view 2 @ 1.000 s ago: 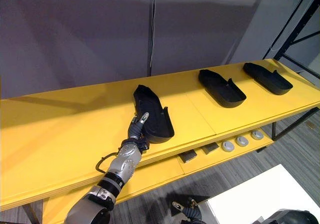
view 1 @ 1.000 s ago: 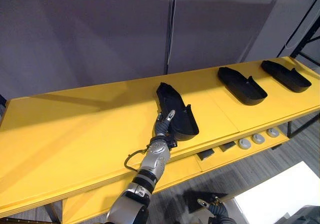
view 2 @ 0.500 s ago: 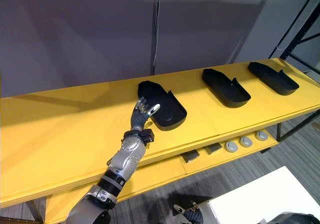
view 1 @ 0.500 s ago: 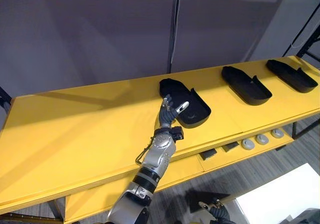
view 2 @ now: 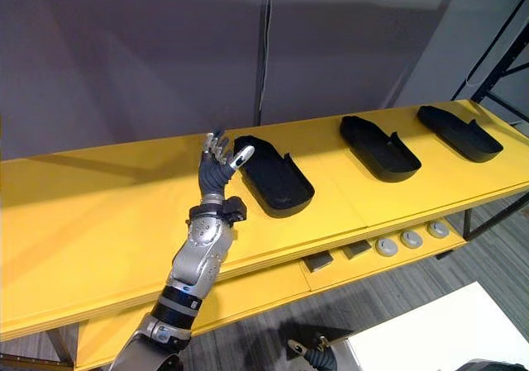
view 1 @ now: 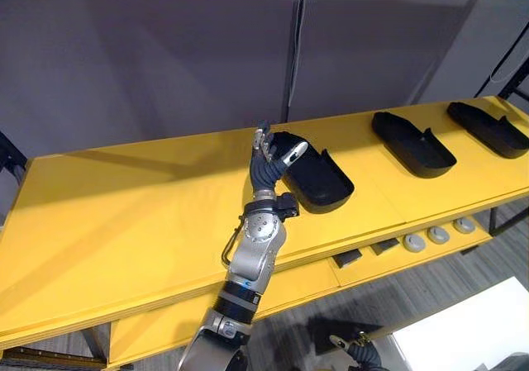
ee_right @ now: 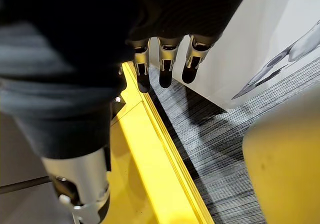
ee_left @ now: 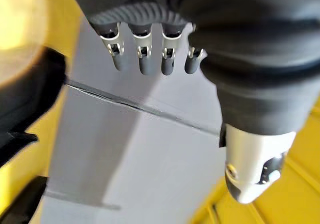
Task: Walk over and take plastic housings, then place them on the shelf
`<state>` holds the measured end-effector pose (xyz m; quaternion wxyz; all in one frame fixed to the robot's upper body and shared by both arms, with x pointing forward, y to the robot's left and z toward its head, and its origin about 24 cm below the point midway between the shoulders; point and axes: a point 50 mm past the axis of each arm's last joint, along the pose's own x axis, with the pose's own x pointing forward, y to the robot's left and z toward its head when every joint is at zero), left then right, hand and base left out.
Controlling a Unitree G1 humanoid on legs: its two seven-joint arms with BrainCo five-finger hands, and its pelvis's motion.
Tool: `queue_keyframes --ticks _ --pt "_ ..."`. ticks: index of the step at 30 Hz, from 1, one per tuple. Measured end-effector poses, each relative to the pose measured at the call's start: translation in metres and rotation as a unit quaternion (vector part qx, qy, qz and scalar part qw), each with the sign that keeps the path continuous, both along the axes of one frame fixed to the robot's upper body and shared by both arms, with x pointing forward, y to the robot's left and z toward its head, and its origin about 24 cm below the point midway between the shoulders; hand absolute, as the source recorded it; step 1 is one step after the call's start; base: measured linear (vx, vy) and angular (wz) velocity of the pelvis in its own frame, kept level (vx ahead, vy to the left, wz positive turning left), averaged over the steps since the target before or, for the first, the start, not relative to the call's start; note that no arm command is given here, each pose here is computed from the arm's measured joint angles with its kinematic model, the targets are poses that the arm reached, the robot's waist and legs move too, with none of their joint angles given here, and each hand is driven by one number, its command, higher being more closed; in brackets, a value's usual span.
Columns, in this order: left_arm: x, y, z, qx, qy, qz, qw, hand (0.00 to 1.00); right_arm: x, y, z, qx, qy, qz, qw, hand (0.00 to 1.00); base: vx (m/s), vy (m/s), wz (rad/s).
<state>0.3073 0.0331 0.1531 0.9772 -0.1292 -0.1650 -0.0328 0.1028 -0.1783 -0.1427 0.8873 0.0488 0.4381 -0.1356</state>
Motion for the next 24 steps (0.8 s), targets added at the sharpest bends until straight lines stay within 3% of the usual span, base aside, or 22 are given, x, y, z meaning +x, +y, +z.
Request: queue_keyframes --ticks 1,7,12,14,24 --pt "-0.004 -0.004 0.005 0.014 -0.019 -0.014 1.0 1.0 -0.002 -0.001 0.0 -0.001 -0.001 -0.001 1.0 0.0 0.0 0.0 0.0" --pt "-0.026 -0.038 0.01 0.096 -0.083 -0.119 0.985 1.0 -0.004 -0.001 0.0 0.003 -0.004 0.003 1.0 0.0 -0.01 0.001 0.0" --pt "-0.06 -0.078 -0.013 0.183 -0.108 -0.286 0.934 1.0 -0.003 -0.002 0.001 0.004 -0.006 0.023 1.0 0.0 -0.01 0.004 -0.02" --pt "-0.064 -0.085 -0.022 0.201 -0.104 -0.317 0.921 1.0 -0.002 -0.003 0.0 0.003 -0.006 0.034 0.999 0.0 -0.02 0.006 -0.05" --pt "-0.05 -0.074 -0.091 0.317 0.006 -0.323 0.892 1.0 0.006 -0.006 -0.002 0.003 0.001 0.046 0.999 0.0 -0.02 0.006 -0.06"
